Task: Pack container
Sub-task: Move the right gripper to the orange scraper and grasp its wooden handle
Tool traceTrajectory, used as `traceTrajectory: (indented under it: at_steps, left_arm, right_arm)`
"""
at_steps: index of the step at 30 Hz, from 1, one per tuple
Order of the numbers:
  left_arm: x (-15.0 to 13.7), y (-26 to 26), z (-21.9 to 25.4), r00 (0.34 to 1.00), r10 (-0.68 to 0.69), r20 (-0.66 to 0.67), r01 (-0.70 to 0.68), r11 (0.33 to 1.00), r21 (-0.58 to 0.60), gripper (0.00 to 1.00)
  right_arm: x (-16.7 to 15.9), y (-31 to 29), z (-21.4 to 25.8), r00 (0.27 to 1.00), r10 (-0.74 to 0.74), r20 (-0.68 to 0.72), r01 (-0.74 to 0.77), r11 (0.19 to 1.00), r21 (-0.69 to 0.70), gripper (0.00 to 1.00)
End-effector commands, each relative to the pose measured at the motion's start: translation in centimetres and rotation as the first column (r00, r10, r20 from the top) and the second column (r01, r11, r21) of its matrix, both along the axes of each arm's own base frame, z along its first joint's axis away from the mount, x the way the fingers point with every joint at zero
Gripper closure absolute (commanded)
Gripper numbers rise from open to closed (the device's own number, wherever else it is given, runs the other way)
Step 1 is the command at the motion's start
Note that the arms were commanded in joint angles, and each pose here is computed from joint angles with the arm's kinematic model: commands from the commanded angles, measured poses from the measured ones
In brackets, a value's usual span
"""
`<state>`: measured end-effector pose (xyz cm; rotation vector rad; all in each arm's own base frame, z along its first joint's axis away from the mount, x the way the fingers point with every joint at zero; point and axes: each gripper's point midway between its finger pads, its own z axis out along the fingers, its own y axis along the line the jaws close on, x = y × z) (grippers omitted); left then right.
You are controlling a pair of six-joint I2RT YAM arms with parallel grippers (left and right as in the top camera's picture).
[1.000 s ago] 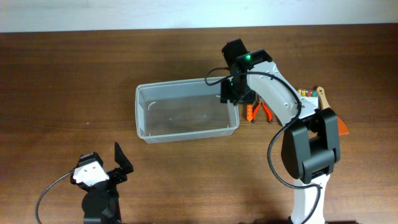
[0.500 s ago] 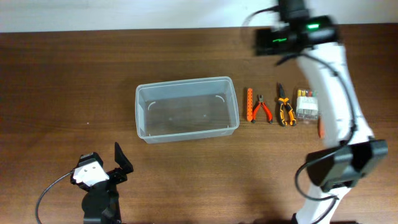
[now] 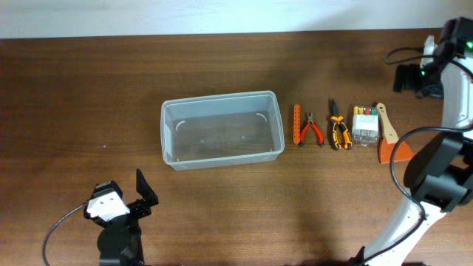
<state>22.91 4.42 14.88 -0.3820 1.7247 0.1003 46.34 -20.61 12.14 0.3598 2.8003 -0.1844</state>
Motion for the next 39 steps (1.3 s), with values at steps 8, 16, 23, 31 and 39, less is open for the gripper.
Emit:
traceTrajectory:
  at_steps: [8, 16, 23, 31, 39]
  left_arm:
    - [0.0, 0.0, -0.1, 1.0, -0.002, -0.005, 0.002, 1.0, 0.009, 0.01]
    - [0.0, 0.0, -0.1, 1.0, -0.002, -0.005, 0.002, 1.0, 0.009, 0.01]
    - [0.0, 0.0, -0.1, 1.0, -0.002, -0.005, 0.002, 1.0, 0.009, 0.01]
    - [0.0, 0.0, -0.1, 1.0, -0.002, -0.005, 0.002, 1.0, 0.009, 0.01]
    - [0.0, 0.0, -0.1, 1.0, -0.002, -0.005, 0.002, 1.0, 0.009, 0.01]
  right_arm:
    - [-4.0, -0.2, -6.6, 0.986, 0.115, -0.121, -0.1, 0.988, 0.119, 0.12]
    - [-6.6, 1.3, -11.3, 0.974, 0.124, -0.191, -0.092, 0.981, 0.17, 0.16]
    - [-6.9, 2.8, -12.3, 0.97, 0.15, -0.194, -0.11, 0.973, 0.202, 0.26]
    - [-6.4, 5.2, -13.1, 0.953, 0.208, -0.221, -0.169, 0.969, 0.182, 0.36]
    - [-6.6, 5.3, -13.2, 0.95, 0.196, -0.244, -0.159, 0.974, 0.162, 0.44]
